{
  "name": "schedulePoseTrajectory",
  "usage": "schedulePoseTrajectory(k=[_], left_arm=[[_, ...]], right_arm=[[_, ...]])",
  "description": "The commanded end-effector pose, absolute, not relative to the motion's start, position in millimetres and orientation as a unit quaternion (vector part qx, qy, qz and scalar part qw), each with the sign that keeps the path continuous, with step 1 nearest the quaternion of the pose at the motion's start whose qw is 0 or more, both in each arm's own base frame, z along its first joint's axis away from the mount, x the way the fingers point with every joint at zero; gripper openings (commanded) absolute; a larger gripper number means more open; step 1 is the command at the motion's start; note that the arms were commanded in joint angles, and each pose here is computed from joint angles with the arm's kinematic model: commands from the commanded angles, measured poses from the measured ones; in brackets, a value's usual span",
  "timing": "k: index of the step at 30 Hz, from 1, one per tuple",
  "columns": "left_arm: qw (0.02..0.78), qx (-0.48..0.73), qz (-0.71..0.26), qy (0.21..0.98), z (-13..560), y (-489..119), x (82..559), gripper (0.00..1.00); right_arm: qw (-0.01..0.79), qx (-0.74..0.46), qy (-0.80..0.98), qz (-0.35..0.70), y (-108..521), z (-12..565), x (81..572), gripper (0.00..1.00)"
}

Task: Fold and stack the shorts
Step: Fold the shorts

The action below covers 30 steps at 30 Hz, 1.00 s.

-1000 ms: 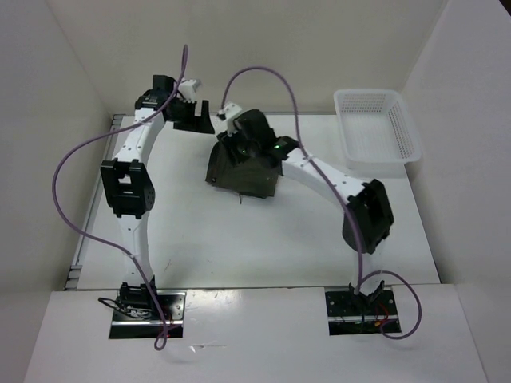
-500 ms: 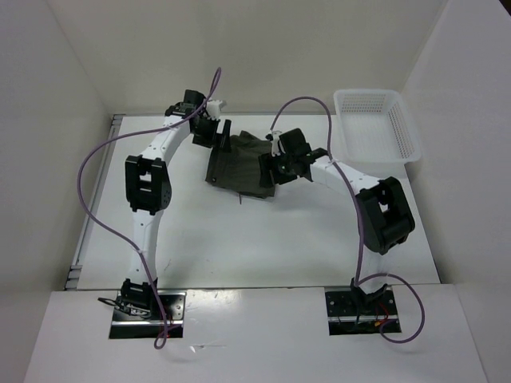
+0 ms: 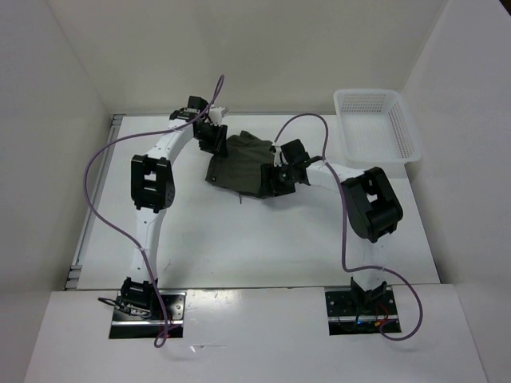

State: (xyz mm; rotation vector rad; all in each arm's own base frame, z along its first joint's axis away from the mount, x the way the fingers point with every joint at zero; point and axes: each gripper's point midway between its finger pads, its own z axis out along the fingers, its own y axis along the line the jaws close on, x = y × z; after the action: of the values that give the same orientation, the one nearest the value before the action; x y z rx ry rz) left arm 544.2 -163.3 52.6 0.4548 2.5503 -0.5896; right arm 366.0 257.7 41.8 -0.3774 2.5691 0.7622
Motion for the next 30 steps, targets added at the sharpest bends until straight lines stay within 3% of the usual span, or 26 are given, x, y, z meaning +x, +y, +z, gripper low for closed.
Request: schedulePoseTrajectory(k=[1,3,4,10,11,14,23,30], left_arm=[[0.248,0.18,-0.249,0.919,64.0,-176.7,545.4,0.52],[0.26,0.184,-0.253,0.914,78.9,-178.2,545.8,0.42],[0.266,0.185,-0.253,0.912,88.3,-178.0,544.7,0.34],[0.306,0.198,-0.273,0.89,144.8,-179.9,538.9,0.13],[0.31,0.199,-0.273,0.888,150.7,-179.8,538.6,0.13],[0.321,0.21,-0.296,0.875,173.1,-186.8,532.4,0.12],[0.387,0.242,-0.307,0.835,227.1,-205.3,551.9,0.16],[0.343,0.205,-0.239,0.885,143.3,-189.6,574.9,0.16]], right_arm=[[0.216,-0.129,0.923,0.293,265.9,32.2,369.7,0.75],[0.218,-0.125,0.922,0.295,267.9,31.8,373.2,0.65],[0.218,-0.125,0.922,0.295,267.9,31.7,373.2,0.55],[0.247,-0.135,0.923,0.261,252.1,32.2,393.5,0.25],[0.247,-0.139,0.926,0.251,248.5,29.9,393.4,0.17],[0.257,-0.154,0.924,0.237,241.1,30.9,399.8,0.08],[0.267,-0.216,0.915,0.214,232.9,28.1,406.7,0.01],[0.273,-0.231,0.912,0.2,229.1,28.8,410.3,0.04]])
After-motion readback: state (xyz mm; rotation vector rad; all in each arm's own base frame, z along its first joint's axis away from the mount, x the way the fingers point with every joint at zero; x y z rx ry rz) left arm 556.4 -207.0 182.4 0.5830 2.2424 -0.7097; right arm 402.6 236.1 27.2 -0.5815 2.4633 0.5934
